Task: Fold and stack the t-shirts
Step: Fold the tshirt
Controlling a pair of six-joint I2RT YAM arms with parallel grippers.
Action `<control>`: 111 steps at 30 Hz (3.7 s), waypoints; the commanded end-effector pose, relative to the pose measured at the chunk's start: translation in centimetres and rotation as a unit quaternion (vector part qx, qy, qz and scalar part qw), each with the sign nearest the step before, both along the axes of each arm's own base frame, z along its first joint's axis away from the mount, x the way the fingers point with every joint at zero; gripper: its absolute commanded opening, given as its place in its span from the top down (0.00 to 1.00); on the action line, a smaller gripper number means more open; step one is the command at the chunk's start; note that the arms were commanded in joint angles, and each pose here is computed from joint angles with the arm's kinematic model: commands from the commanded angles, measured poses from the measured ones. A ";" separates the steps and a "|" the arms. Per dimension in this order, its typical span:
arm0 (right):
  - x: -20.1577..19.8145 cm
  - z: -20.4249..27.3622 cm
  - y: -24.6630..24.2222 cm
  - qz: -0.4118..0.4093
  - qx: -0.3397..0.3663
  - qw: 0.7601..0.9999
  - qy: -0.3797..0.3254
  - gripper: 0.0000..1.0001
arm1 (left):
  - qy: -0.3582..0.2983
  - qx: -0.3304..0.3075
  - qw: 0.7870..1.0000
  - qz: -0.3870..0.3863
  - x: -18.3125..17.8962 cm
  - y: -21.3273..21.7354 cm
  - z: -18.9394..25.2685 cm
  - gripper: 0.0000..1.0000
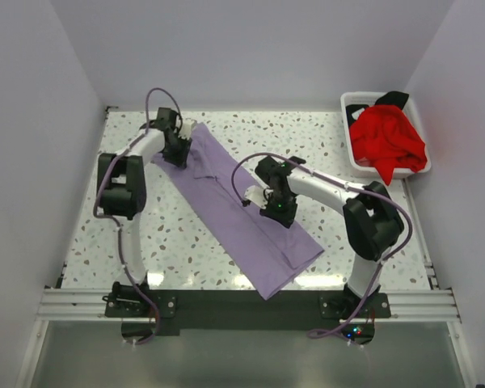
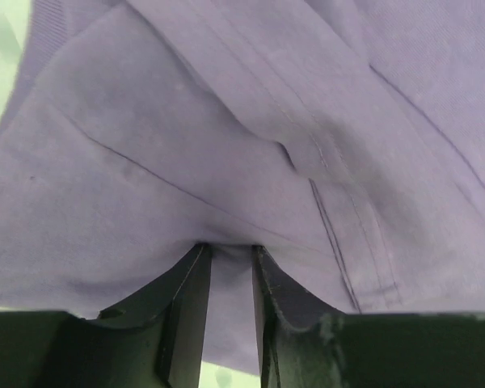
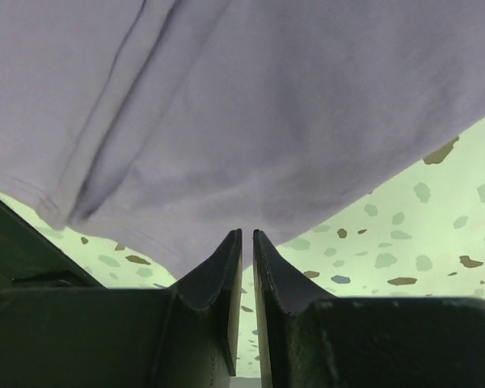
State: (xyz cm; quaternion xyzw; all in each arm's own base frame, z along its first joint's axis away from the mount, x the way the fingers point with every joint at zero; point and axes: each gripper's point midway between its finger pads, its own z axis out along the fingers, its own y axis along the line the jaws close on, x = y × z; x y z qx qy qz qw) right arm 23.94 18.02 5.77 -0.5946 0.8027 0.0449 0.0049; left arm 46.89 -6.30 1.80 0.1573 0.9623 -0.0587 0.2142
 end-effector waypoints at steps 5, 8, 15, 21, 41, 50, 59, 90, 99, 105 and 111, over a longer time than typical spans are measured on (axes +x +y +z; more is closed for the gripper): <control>-0.9 -3.0 -0.1 0.006 -0.006 1.000 0.028 0.85 | -0.053 -0.051 0.995 -0.062 9.7 -6.2 -1.5 0.67; -2.1 -4.8 0.3 0.008 -0.018 0.998 0.056 0.85 | -0.127 -0.076 0.986 -0.071 12.4 -7.2 3.4 0.61; -7.1 -7.4 4.1 0.038 -0.011 0.993 0.109 0.86 | -0.235 -0.125 0.960 -0.083 11.9 -7.7 14.6 0.50; -11.9 -7.9 8.2 0.057 0.020 0.989 0.137 0.86 | -0.179 -0.130 0.972 -0.083 6.8 -6.3 15.0 0.46; 12.1 1.7 15.2 -0.167 0.244 0.953 -0.071 0.82 | -0.021 -0.131 0.987 -0.095 -2.1 -7.1 3.7 0.57; 20.9 -3.6 13.2 -0.273 0.188 0.929 -0.165 0.87 | 0.006 -0.097 0.994 -0.055 -0.8 -6.1 -0.1 0.69; 24.8 -6.3 11.3 -0.315 0.173 0.916 -0.178 0.86 | -0.010 -0.090 0.995 -0.045 3.6 -6.4 -2.4 0.70; 32.6 -1.7 10.0 -0.330 0.233 0.879 -0.252 0.64 | -0.096 -0.119 0.987 -0.056 9.7 -8.0 1.4 0.53; 28.8 20.6 11.0 -0.233 0.384 0.826 -0.341 0.19 | -0.348 -0.127 0.917 -0.149 6.1 -8.3 25.3 0.00; 22.6 28.7 10.2 -0.148 0.442 0.806 -0.363 0.01 | -0.474 -0.099 0.834 -0.265 -3.7 -8.5 32.3 0.00; 13.3 28.0 9.3 -0.017 0.455 0.837 -0.302 0.01 | -0.440 -0.108 0.817 -0.356 -13.6 -8.9 28.4 0.00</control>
